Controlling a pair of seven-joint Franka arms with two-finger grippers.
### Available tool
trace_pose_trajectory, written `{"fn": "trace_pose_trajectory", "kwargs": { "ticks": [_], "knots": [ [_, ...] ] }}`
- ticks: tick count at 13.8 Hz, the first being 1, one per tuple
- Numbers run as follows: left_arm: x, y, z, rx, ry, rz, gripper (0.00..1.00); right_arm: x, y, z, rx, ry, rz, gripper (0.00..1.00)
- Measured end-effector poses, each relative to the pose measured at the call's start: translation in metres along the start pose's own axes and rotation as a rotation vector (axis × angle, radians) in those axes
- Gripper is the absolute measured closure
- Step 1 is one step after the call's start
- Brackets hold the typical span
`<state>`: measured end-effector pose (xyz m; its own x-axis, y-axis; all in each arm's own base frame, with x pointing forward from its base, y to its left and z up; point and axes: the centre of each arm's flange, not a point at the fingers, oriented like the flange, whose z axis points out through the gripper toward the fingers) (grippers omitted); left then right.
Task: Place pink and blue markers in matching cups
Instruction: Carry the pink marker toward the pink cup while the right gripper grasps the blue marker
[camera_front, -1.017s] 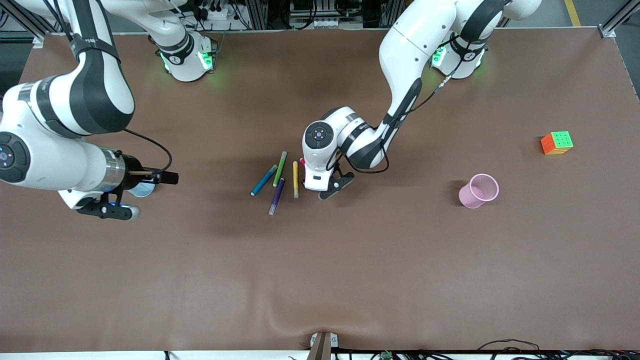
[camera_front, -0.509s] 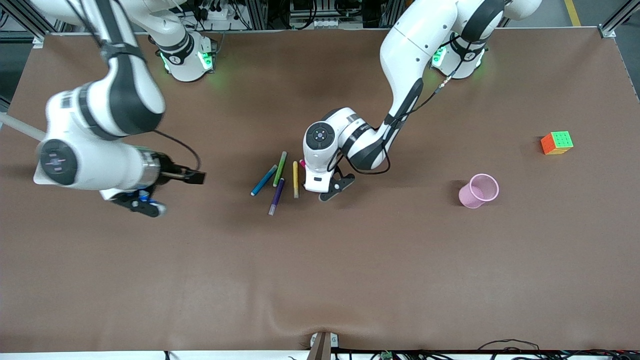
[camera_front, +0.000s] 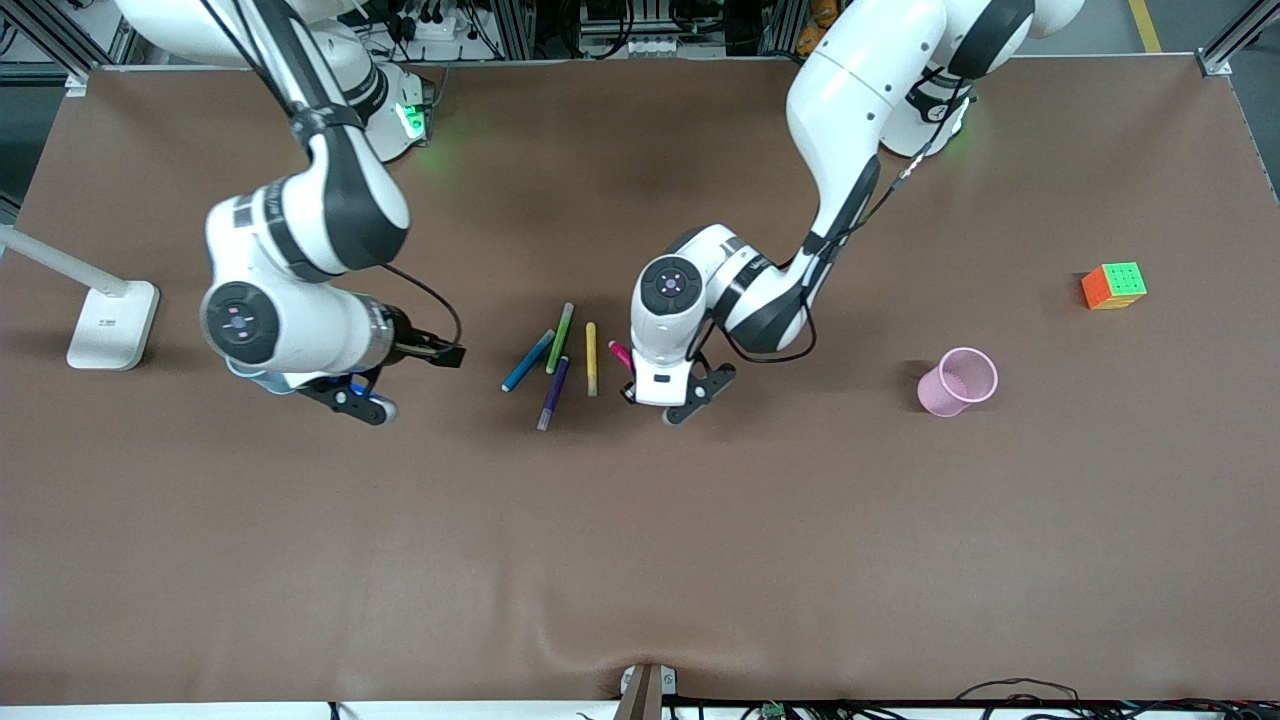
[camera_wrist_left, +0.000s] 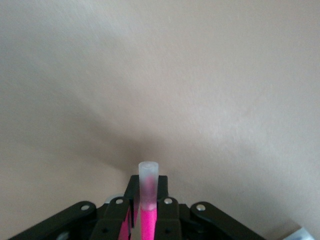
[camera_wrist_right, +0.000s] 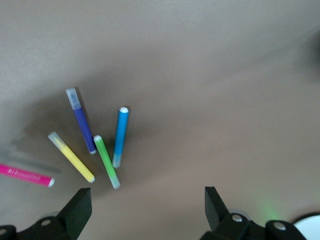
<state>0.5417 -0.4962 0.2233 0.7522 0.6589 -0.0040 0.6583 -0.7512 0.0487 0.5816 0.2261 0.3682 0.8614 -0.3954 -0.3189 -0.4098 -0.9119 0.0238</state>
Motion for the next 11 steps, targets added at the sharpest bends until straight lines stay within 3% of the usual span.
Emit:
{"fn": "trace_pose_trajectory", "kwargs": {
  "ticks": [3,8,10,11],
  "knots": [
    [0.028,-0.009,-0.023,0.056,0.002,0.015,0.82,-0.021,-0.022,0.044,-0.005,0.031,0.009,0.0],
    [0.074,-0.027,-0.073,0.056,0.013,0.019,0.82,-0.013,-0.022,0.097,-0.017,0.047,0.027,0.0],
    [0.094,-0.041,-0.09,0.074,0.016,0.021,0.82,-0.004,-0.021,0.113,-0.02,0.053,0.037,0.02],
    [0.104,-0.047,-0.097,0.086,0.018,0.025,0.82,0.0,-0.022,0.122,-0.021,0.057,0.04,0.1]
  ]
}}
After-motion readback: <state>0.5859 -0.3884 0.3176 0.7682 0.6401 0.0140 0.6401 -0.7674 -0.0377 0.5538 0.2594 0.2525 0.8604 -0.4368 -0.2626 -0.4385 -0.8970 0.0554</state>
